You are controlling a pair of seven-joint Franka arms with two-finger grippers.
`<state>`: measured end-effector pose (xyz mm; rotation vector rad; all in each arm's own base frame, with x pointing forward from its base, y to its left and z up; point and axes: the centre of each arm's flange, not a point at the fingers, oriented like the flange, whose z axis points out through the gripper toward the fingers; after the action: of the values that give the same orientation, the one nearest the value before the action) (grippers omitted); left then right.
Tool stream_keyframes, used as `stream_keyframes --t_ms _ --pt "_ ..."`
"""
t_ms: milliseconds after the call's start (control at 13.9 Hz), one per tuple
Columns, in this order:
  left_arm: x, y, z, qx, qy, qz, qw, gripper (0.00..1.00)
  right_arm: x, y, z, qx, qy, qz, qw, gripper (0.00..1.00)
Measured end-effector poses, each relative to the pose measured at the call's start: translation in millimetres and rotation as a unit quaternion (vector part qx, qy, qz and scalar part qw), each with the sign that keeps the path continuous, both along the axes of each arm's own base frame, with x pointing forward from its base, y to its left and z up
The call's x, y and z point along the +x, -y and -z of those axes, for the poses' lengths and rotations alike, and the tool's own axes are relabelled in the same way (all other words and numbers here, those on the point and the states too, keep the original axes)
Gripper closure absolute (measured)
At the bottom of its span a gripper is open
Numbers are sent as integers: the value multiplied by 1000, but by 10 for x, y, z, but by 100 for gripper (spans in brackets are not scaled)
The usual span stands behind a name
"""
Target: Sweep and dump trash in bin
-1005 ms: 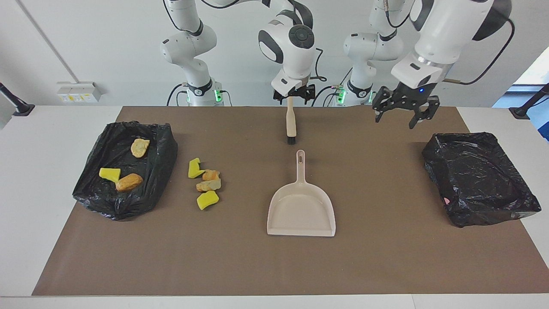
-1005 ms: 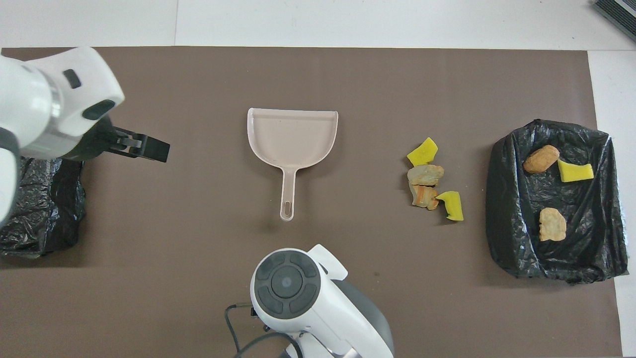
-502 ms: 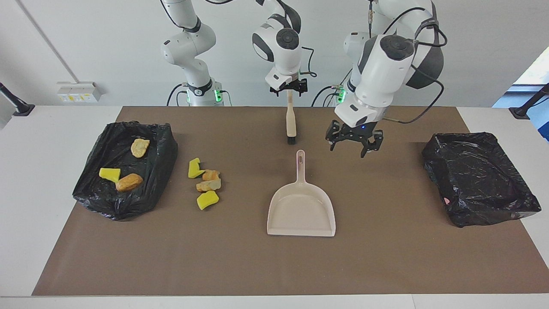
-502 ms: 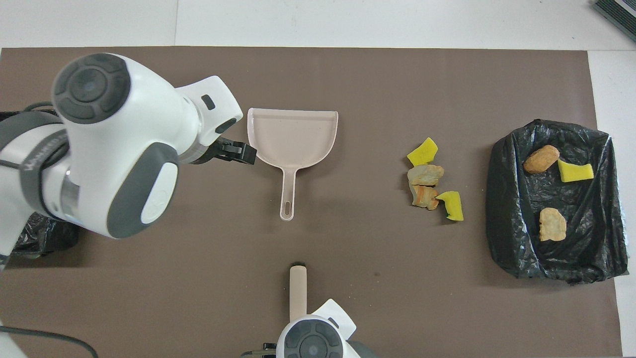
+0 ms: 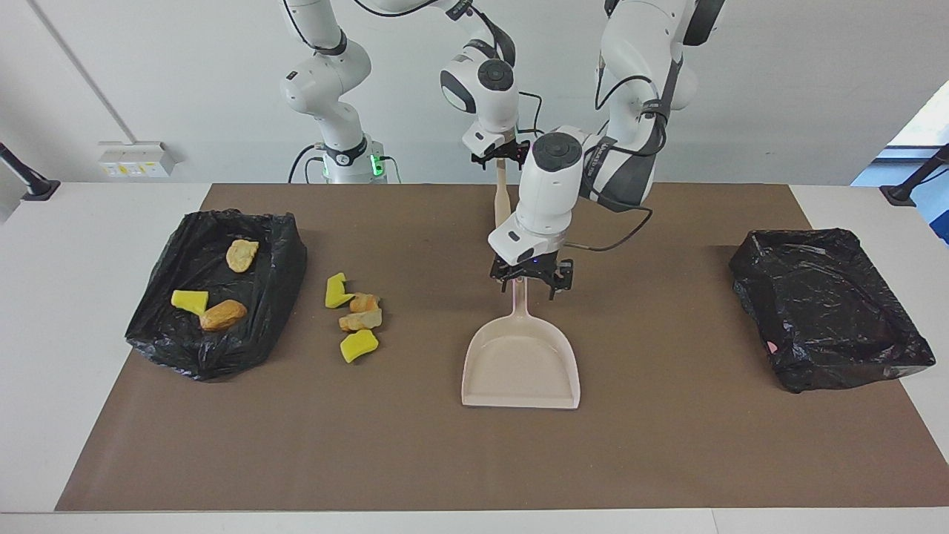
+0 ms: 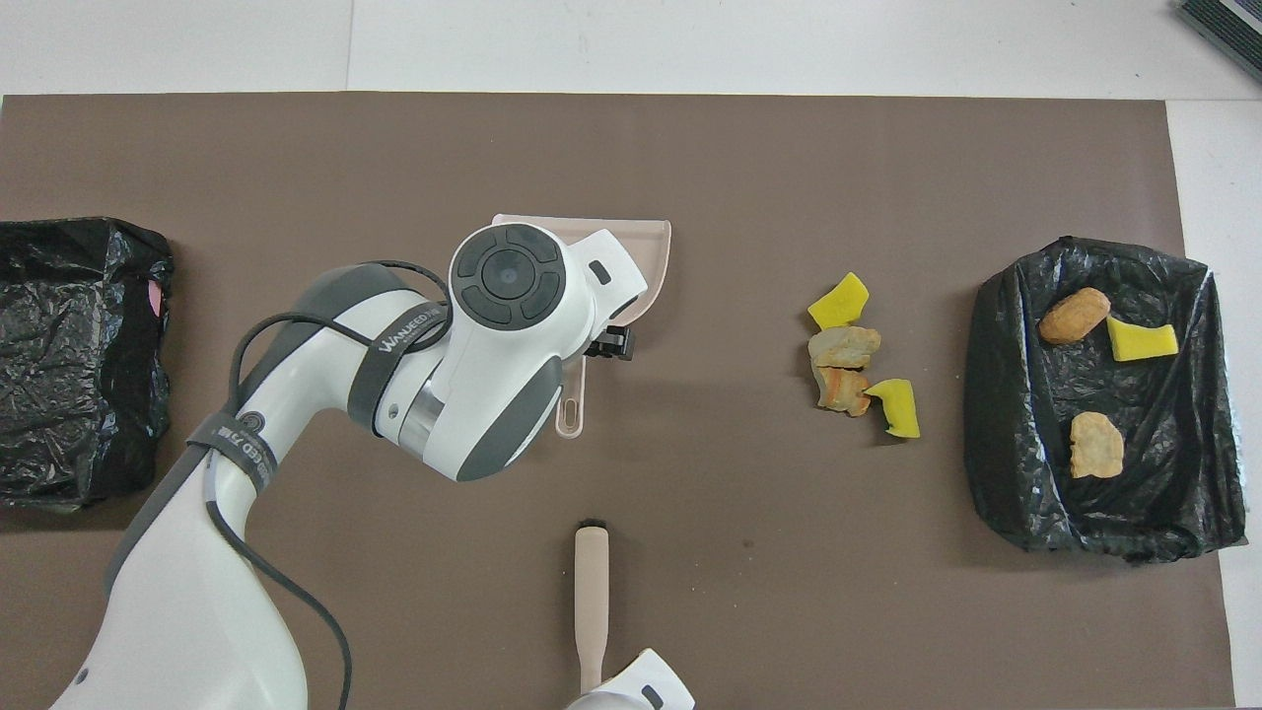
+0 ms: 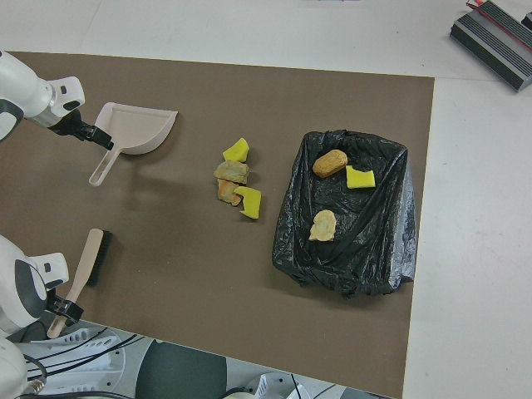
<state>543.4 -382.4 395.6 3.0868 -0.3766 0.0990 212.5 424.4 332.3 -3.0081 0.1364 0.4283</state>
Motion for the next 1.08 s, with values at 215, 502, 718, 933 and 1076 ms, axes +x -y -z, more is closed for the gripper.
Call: stream_keyframes --t_ms 215,502,718,933,1076 --pt "-23 25 368 6 -14 -8 1000 0 2 0 -2 1 0 0 1000 34" --pt "27 -16 457 13 -11 -10 1000 0 25 4 -6 3 3 3 1000 74" --pt "35 -27 450 16 -9 -10 1000 14 43 12 -3 3 2 5 1000 74" --pt "29 -26 456 17 -9 -9 1000 41 109 37 -29 3 3 9 1000 74" --pt "22 -33 464 20 -13 -8 1000 58 236 146 -120 -1 -3 12 1000 74"
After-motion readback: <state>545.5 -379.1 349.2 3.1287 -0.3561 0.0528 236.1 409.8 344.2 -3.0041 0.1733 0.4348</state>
